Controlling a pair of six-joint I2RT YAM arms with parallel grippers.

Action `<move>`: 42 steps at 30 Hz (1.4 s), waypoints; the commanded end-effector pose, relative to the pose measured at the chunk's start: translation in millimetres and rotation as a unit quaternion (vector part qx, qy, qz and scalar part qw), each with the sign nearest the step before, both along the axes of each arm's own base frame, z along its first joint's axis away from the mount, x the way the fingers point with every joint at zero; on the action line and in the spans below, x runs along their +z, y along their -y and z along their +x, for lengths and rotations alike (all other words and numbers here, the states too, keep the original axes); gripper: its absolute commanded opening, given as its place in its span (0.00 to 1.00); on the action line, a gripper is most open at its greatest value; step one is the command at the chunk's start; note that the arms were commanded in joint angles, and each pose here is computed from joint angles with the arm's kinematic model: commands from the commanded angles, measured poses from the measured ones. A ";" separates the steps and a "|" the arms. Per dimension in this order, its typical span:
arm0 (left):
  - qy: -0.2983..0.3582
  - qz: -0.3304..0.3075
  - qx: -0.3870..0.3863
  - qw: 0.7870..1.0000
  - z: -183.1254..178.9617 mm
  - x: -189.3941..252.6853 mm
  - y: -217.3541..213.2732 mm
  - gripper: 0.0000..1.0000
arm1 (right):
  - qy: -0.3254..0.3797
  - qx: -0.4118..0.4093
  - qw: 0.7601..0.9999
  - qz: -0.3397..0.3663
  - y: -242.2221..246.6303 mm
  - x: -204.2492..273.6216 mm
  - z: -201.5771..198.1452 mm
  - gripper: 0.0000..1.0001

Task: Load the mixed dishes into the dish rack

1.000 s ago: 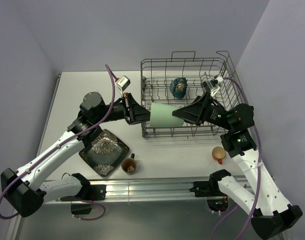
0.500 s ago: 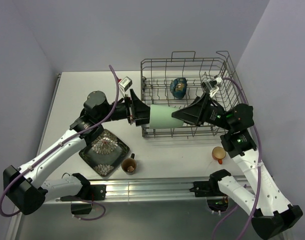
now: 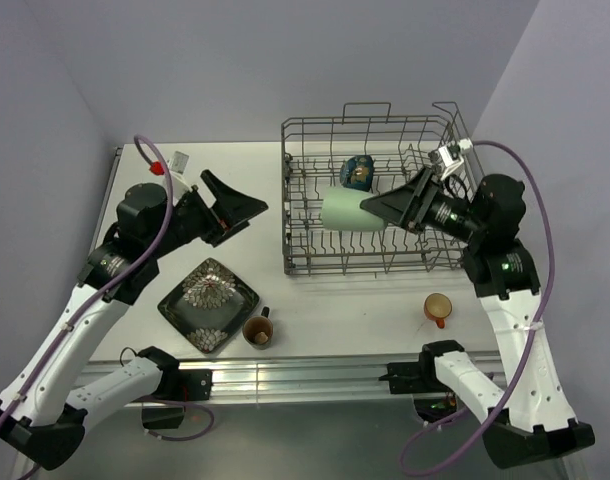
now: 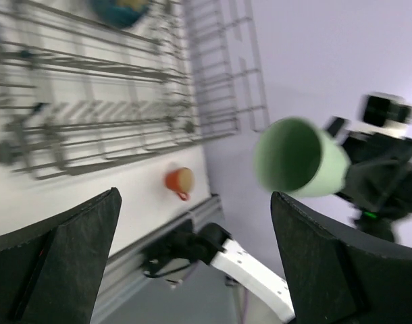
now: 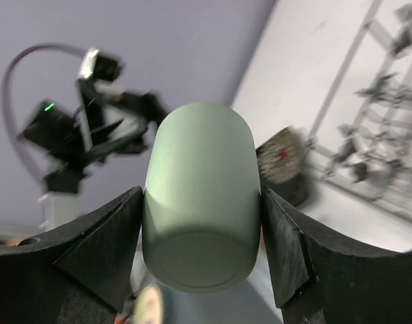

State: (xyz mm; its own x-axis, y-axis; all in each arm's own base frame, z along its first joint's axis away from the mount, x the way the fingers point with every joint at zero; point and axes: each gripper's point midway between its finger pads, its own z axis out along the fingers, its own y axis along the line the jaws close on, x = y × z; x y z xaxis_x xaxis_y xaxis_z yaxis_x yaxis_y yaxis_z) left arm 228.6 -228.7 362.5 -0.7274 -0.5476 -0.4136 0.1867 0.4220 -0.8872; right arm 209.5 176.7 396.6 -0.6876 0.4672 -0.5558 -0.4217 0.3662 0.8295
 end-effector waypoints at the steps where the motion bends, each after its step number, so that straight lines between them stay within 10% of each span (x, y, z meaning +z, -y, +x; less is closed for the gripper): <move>1: -0.061 0.126 0.082 0.987 6.1 -46.8 -39.1 0.99 | 0.000 -0.097 0.987 -0.131 33.6 -19.1 27.9 0.00; 18: -0.190 0.213 0.026 0.958 -27.6 -148.7 -45.2 0.95 | -0.192 -0.349 0.801 -0.446 170.5 -113.0 130.1 0.00; 28: -0.203 0.234 0.011 0.951 -34.4 -162.0 -48.2 0.95 | -0.211 -0.370 0.760 -0.491 188.8 -137.6 152.6 0.00; 42: -0.208 0.246 -0.002 0.947 -35.7 -167.5 -47.6 0.95 | -0.228 -0.349 0.765 -0.491 180.5 -171.9 191.1 0.00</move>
State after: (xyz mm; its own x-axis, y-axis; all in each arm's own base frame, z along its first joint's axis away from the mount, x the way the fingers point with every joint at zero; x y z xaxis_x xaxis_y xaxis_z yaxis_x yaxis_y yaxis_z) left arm 195.7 -180.6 193.7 -0.8757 -0.3884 -0.2869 -0.1639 0.7980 -0.5800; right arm 377.6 1.3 208.3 -0.7458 0.3154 -0.5868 0.3977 0.9174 -0.0124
